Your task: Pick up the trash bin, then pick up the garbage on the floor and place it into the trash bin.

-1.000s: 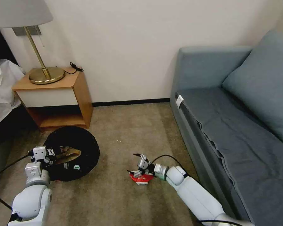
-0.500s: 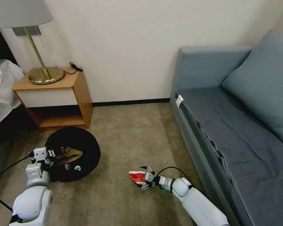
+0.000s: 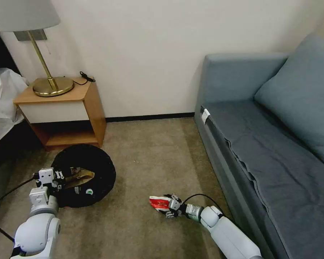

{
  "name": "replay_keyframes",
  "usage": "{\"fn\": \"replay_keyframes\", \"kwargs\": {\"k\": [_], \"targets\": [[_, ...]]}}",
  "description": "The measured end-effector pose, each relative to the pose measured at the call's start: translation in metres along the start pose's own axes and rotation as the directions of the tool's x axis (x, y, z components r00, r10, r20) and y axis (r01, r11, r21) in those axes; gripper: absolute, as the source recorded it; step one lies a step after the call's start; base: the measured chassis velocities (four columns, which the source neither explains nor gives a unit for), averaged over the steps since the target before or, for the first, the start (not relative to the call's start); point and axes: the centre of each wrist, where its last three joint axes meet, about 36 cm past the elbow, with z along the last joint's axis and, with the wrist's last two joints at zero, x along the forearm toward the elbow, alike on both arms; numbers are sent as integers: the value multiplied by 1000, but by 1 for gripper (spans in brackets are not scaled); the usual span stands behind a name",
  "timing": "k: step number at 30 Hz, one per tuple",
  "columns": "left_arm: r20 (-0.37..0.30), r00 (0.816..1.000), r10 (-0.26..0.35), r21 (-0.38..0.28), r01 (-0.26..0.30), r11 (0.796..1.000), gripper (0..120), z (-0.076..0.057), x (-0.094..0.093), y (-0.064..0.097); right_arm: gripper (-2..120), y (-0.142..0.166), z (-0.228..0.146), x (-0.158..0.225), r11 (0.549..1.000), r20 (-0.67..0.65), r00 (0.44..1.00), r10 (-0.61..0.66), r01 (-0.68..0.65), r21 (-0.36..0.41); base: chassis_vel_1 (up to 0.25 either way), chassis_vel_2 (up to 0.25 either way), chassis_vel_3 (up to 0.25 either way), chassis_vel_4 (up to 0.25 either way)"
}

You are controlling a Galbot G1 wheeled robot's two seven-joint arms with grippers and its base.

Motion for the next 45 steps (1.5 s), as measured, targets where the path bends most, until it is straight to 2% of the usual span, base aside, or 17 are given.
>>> {"fn": "replay_keyframes", "kwargs": {"k": [1,2,6,7,11,14,16,18,27,34,43,45], "targets": [[1,1000,0,0,0,1000,4,0,0,0,59,0,0,0,1000,2,1000,-1,1,0,0,0,0,0],[1,1000,0,0,0,1000,4,0,0,0,59,0,0,0,1000,2,1000,-1,1,0,0,0,0,0],[2,1000,0,0,0,1000,4,-1,1,0,41,0,-4,-3,1000,13,1000,-7,7,6,0,0,0,0],[2,1000,0,0,0,1000,4,-1,1,0,41,0,-4,-3,1000,13,1000,-7,7,6,0,0,0,0],[-1,1000,2,-6,-2,1000,4,1,2,0,21,-2,-8,-7,1000,26,1000,-7,6,12,0,0,0,0],[1,1000,4,-8,-4,1000,4,0,3,0,14,-2,-9,-8,1000,30,1000,-7,6,14,0,0,0,0],[5,1000,6,-11,-6,1000,4,-1,2,1,3,-3,-10,-10,1000,34,999,-4,4,16,0,0,0,0],[8,1000,6,-12,-6,1000,4,-1,2,2,0,-4,-11,-11,1000,37,999,-2,2,17,0,0,0,0],[19,1000,10,-13,-10,1000,4,2,4,1,0,-27,-26,-18,999,69,997,43,-45,25,0,0,0,0],[23,1000,8,-15,-8,1000,4,1,5,2,0,-79,-57,-24,990,131,983,126,-133,41,0,0,0,0],[33,999,13,-23,-13,1000,4,4,9,1,0,-118,-92,-35,976,214,954,210,-219,17,0,0,0,0],[31,999,15,-22,-14,1000,4,6,10,-1,0,-126,-111,-41,970,267,936,232,-241,2,0,0,0,0]]}}
